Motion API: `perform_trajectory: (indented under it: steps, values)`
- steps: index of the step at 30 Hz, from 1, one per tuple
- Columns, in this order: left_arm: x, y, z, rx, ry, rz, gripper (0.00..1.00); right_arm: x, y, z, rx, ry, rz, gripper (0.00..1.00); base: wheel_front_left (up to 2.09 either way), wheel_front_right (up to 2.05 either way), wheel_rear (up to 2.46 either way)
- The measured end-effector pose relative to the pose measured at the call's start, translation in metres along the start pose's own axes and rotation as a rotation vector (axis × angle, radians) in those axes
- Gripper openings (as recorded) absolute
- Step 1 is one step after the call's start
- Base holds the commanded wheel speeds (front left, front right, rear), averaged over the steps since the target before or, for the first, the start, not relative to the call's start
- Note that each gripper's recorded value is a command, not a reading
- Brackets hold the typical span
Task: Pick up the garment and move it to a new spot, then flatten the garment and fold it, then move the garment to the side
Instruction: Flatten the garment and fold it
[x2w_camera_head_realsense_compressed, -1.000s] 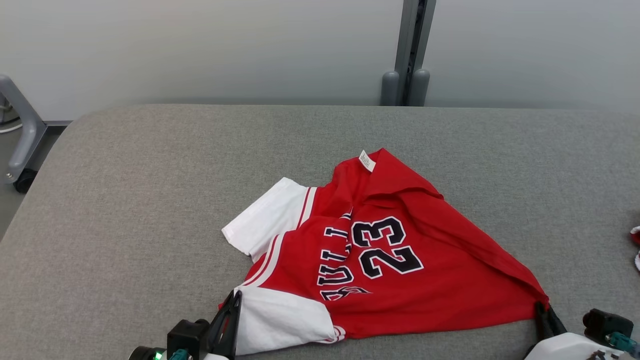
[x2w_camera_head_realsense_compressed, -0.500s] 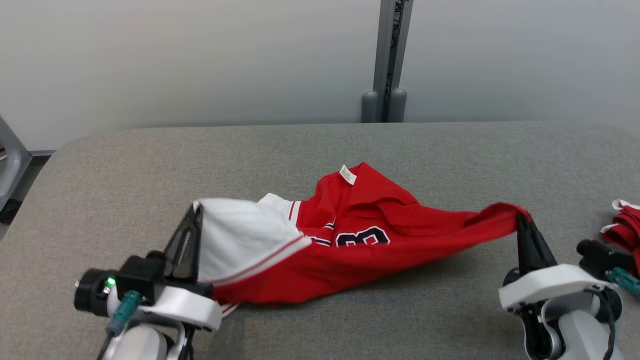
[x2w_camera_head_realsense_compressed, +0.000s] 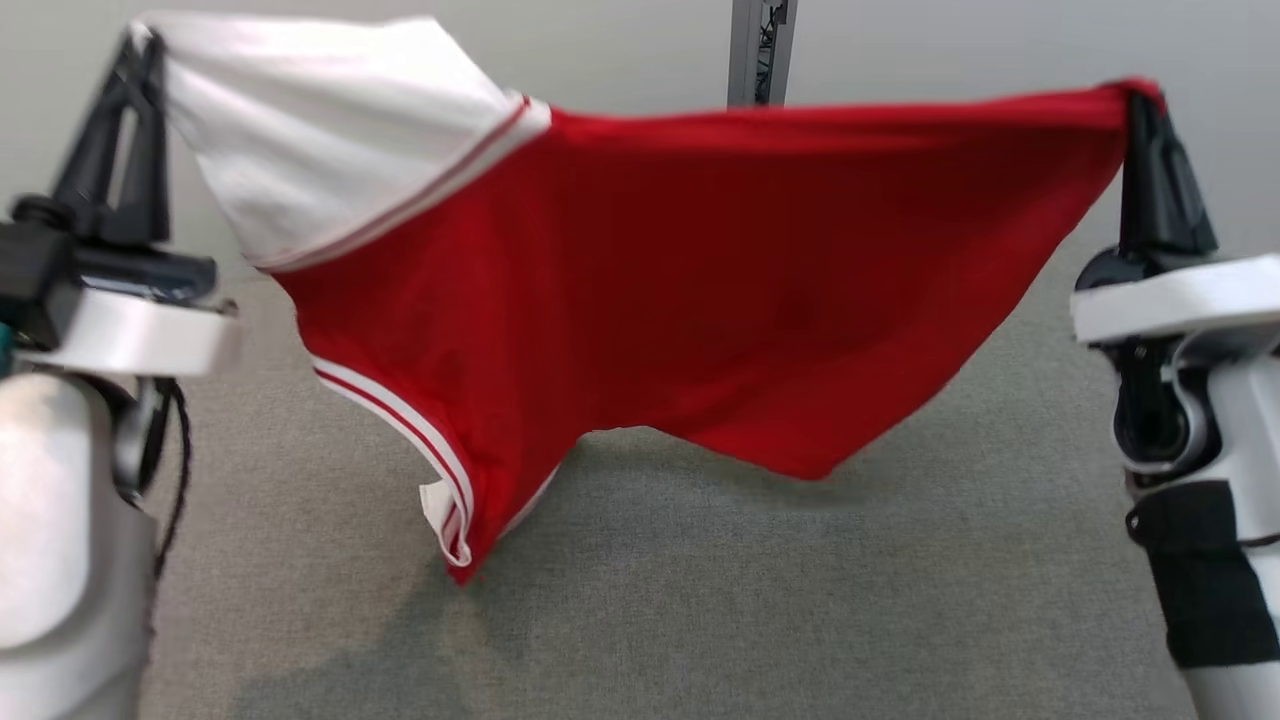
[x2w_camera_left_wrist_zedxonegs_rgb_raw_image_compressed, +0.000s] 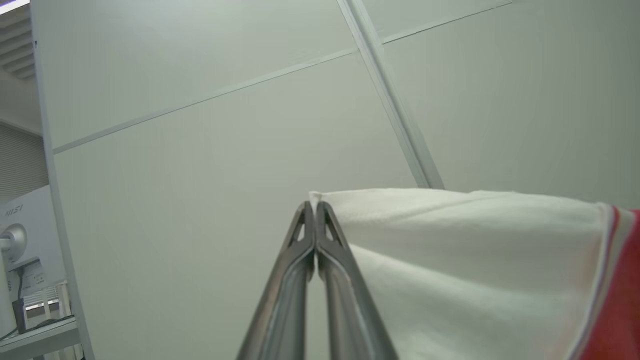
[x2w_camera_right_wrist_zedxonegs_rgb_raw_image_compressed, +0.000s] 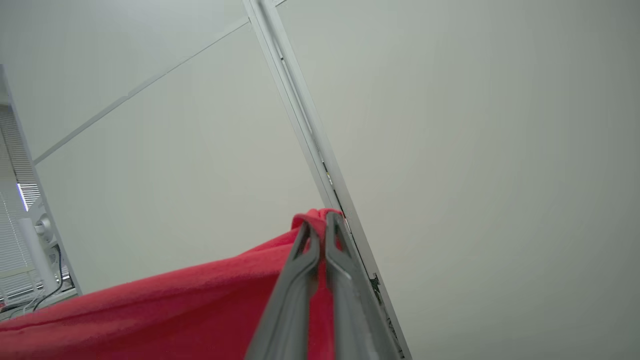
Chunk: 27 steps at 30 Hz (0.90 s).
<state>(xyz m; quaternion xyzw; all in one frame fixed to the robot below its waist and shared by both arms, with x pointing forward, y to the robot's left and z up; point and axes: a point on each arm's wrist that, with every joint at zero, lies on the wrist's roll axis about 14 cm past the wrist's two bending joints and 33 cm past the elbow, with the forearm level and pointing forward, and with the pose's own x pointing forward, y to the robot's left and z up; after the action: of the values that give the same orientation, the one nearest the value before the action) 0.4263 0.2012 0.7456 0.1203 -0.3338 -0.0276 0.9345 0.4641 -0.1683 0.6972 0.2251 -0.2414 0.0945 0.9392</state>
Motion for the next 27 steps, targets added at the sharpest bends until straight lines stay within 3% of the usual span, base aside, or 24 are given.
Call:
perform_trajectory:
  steps: [5,12,15,22,27]
  values:
    - [0.018,0.004,0.009,0.039,-0.038,-0.019,0.0,0.014,0.005,0.01,0.026,-0.018,0.023,0.0,0.0,0.0,0.0]
    - [0.029,-0.029,-0.065,0.012,0.119,-0.114,0.0,0.033,-0.015,-0.039,0.023,0.114,-0.008,0.0,0.0,0.0,0.0]
    - [0.054,-0.042,-0.088,0.032,0.131,-0.155,0.0,0.065,-0.018,-0.05,-0.011,0.113,0.008,0.0,0.0,0.0,0.0]
    - [0.134,-0.047,-0.095,0.14,0.027,-0.17,0.0,0.15,-0.03,-0.027,-0.122,-0.037,0.025,0.0,0.0,0.0,0.0]
    - [0.175,-0.049,-0.097,0.191,-0.043,-0.161,0.0,0.181,-0.046,-0.032,-0.191,-0.058,0.003,0.0,0.0,0.0,0.0]
